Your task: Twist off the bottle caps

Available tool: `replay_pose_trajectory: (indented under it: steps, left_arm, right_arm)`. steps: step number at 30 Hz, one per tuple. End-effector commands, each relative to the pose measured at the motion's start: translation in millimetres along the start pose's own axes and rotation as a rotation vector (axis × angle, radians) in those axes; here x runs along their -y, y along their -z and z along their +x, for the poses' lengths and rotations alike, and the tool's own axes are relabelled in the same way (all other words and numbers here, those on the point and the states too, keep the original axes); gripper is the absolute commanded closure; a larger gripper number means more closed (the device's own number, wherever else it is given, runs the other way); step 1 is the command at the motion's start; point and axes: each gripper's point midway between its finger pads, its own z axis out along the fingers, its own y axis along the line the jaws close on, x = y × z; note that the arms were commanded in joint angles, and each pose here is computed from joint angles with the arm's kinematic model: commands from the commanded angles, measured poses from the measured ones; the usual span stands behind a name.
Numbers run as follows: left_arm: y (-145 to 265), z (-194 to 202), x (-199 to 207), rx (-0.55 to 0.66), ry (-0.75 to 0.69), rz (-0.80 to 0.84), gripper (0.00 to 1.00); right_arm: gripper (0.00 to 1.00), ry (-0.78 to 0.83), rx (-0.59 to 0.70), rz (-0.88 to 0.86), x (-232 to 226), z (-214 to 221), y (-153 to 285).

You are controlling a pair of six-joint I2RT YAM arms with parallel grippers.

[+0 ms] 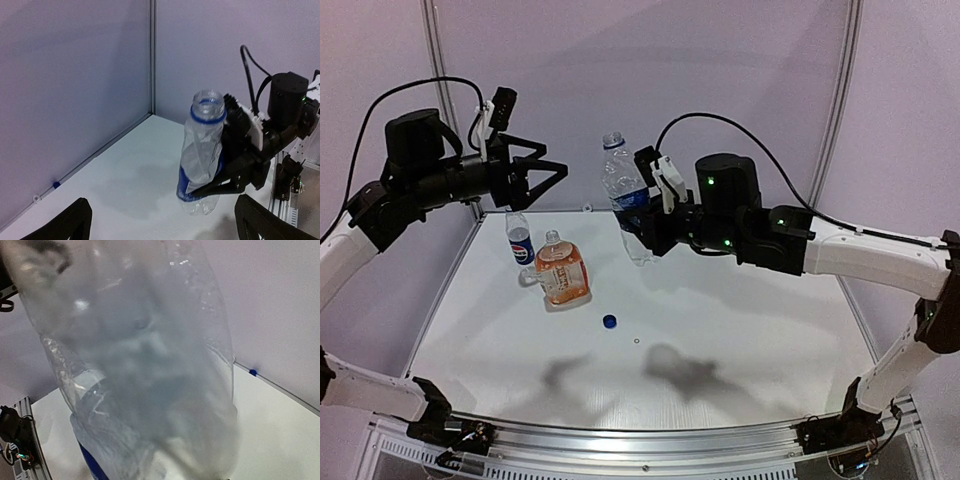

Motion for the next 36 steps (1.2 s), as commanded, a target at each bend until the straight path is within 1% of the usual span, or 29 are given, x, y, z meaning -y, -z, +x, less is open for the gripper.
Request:
replay_pose_trajectory:
  steps: [1, 6, 16, 20, 23, 25, 26, 31, 33, 36]
  left_arm:
    - [4, -28, 21, 0.069, 0.025, 0.14, 0.03]
    - [-4, -34, 23, 0.082, 0.043, 0.178, 0.07]
    - [-23, -34, 25, 0.076, 0.077, 0.245, 0.2]
    - [-27, -38, 28, 0.089, 0.082, 0.269, 0.22]
    - [-32, -39, 29, 0.089, 0.084, 0.272, 0.27]
    - [-34, -39, 29, 0.088, 0.086, 0.272, 0.31]
    - [-36, -38, 28, 0.086, 0.087, 0.268, 0.35]
    - [-44, -28, 25, 0.057, 0.115, 0.264, 0.62]
    - [-46, -24, 26, 0.046, 0.123, 0.268, 0.67]
    - [-49, -20, 25, 0.036, 0.131, 0.266, 0.74]
  right_arm:
    - [0.69, 0.013, 0.03, -0.154, -30, -15, -8]
    - [0.69, 0.016, 0.016, -0.187, -37, -15, -15]
    - [0.69, 0.02, -0.012, -0.22, -45, -9, -23]
    - [0.69, 0.022, -0.022, -0.229, -47, -7, -24]
    - [0.69, 0.023, -0.029, -0.23, -48, -4, -25]
    - [0.69, 0.023, -0.034, -0.23, -49, -3, -25]
    - [0.69, 0.023, -0.035, -0.228, -49, -2, -25]
    - [0.69, 0.025, -0.036, -0.223, -48, -1, -25]
    - [0.69, 0.025, -0.035, -0.223, -48, -2, -25]
    - [0.69, 0.025, -0.033, -0.213, -46, -2, -24]
